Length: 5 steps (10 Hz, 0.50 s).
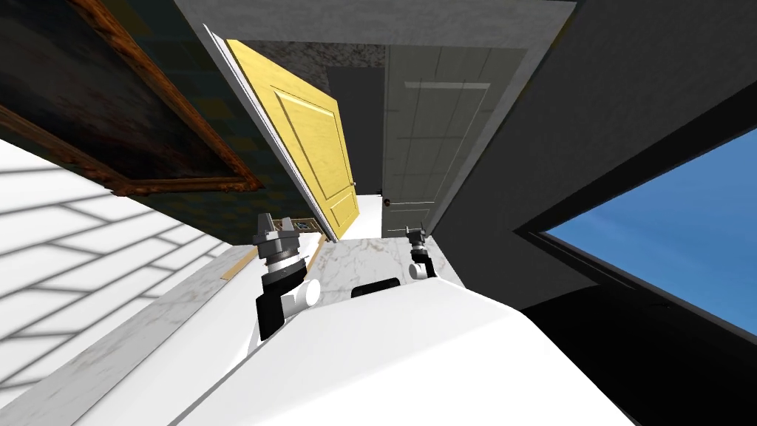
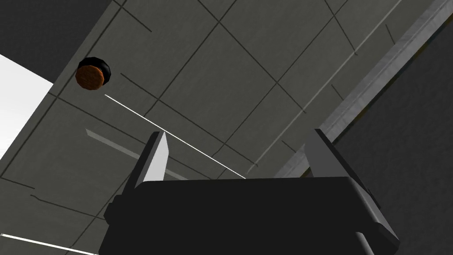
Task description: Push the door open
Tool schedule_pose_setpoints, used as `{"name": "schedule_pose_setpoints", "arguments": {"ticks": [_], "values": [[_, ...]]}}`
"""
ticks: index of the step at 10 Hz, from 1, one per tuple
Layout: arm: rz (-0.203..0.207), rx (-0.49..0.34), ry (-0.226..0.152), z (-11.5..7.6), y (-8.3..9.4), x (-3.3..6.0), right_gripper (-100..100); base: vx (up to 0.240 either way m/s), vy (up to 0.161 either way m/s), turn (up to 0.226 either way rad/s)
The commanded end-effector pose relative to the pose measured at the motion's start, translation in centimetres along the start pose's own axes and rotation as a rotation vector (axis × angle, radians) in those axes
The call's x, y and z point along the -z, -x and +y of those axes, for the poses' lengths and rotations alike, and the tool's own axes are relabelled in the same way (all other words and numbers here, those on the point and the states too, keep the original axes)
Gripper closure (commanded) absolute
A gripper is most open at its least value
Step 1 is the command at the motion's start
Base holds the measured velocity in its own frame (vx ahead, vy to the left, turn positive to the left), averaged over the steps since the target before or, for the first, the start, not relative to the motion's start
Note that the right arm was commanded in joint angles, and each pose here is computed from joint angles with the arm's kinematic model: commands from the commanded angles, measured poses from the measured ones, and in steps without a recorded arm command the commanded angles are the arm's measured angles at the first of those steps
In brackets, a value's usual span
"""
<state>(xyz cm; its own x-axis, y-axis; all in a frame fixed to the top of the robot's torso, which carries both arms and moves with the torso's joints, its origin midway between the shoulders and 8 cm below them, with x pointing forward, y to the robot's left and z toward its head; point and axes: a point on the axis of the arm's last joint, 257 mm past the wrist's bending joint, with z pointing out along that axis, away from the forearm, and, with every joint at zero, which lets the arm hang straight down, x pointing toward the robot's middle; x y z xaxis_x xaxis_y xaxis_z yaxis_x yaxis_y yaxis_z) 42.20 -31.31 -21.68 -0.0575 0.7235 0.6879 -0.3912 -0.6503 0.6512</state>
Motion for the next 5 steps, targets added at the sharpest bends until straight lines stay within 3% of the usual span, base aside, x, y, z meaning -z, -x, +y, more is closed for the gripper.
{"name": "schedule_pose_setpoints", "arguments": {"ticks": [1, 5], "values": [[-0.018, -0.041, -0.001, -0.5, 0.9, 0.02, -100, 0.093, -0.024, 0.111], [-0.064, -0.136, 0.000, -1.8, 2.8, 0.43, -100, 0.094, -0.041, 0.122]]}}
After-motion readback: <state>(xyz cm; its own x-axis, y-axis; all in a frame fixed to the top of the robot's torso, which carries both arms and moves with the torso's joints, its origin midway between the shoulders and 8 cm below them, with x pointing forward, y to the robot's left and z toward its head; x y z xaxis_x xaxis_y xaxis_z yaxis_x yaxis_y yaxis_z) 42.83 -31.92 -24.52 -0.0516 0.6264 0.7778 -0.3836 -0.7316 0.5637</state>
